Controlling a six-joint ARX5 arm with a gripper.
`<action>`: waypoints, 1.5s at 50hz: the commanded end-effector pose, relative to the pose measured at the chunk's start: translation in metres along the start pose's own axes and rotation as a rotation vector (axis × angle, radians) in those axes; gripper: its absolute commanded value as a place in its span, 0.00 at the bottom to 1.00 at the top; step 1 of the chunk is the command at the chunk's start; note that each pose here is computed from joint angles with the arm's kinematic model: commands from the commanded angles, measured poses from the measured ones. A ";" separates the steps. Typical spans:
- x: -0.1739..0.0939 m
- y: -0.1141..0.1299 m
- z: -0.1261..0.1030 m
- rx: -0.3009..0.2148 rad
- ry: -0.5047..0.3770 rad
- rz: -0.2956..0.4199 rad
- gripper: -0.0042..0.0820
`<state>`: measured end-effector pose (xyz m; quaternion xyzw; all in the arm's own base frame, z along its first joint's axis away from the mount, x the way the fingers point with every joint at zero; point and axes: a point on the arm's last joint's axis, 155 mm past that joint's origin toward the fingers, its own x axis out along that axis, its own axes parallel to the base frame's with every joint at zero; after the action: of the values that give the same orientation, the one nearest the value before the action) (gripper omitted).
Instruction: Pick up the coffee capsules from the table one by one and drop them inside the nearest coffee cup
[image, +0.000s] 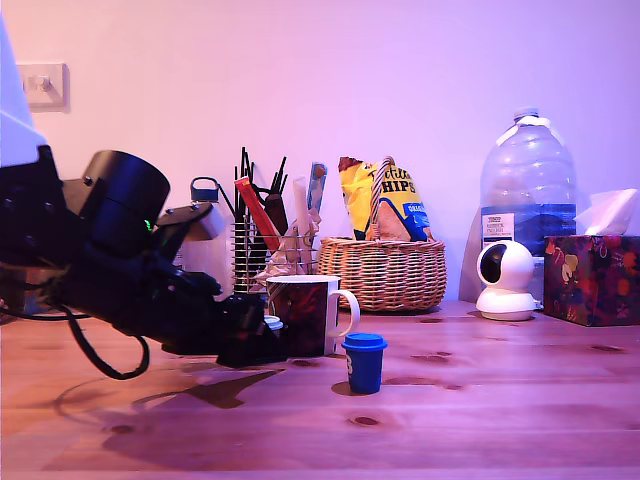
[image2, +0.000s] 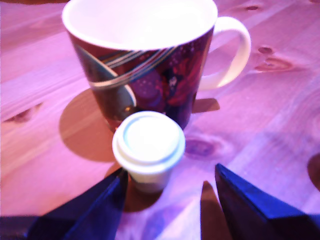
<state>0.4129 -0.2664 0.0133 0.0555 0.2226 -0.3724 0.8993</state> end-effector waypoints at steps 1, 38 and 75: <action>0.005 -0.002 -0.006 -0.004 0.009 -0.006 0.63; 0.004 0.003 -0.007 -0.006 0.027 0.016 0.28; -0.066 -0.012 0.049 -0.035 0.107 0.018 0.28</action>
<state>0.3830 -0.2476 0.0895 0.0625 0.2715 -0.3592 0.8907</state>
